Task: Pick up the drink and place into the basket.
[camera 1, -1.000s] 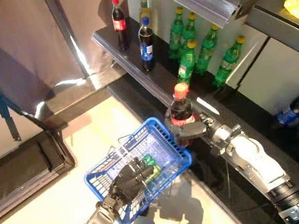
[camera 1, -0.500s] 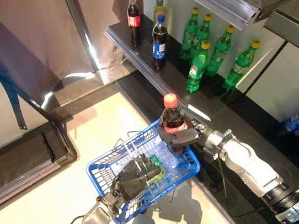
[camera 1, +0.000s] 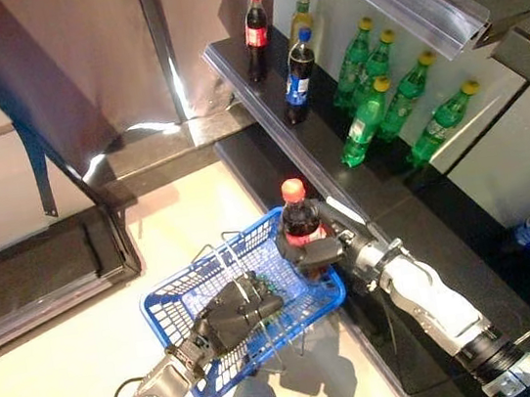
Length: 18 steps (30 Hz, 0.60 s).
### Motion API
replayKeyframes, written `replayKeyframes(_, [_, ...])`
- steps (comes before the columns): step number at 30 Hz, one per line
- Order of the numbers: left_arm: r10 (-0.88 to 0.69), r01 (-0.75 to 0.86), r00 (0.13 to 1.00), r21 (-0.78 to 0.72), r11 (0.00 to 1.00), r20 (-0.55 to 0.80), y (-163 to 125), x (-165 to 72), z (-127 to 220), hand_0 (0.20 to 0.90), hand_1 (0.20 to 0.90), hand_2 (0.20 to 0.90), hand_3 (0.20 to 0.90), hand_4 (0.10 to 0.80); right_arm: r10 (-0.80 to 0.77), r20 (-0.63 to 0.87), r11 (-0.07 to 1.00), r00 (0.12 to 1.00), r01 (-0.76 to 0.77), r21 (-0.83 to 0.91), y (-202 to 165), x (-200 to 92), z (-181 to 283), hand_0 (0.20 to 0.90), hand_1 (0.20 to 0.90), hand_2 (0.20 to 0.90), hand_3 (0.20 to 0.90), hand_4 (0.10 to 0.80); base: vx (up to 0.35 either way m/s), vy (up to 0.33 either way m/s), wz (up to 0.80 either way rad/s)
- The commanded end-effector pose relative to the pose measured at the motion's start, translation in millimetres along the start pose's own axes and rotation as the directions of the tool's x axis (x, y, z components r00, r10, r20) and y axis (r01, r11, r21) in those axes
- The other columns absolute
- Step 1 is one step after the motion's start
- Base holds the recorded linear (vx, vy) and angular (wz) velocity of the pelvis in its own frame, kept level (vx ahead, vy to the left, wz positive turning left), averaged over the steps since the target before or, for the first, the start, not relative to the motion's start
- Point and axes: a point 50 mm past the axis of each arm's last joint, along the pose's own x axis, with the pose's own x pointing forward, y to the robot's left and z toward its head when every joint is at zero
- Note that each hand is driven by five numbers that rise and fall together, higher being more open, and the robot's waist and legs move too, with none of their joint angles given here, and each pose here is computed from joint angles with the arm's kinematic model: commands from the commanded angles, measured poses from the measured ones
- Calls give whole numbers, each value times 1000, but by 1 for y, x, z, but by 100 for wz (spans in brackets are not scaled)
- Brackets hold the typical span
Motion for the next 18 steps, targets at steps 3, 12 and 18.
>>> replayKeyframes(3, [-777, 758, 582, 186, 625, 241, -131, 26, 57, 300, 300, 300, 200, 100, 0, 200, 999, 980, 7, -38, 3, 7, 29, 300, 300, 300, 200, 100, -3, -8, 8])
replayKeyframes(12, [-827, 811, 523, 177, 557, 208, -140, 26, 55, 300, 300, 300, 200, 100, 38, 108, 995, 993, -27, -99, 12, 10, 10, 300, 300, 300, 200, 100, 0, 0, 0])
replayKeyframes(18, [-858, 843, 479, 176, 508, 183, -148, 24, 55, 300, 300, 300, 200, 100, 26, 20, 905, 999, -15, -425, 9, 12, -2, 300, 300, 300, 200, 100, 0, 0, 0])
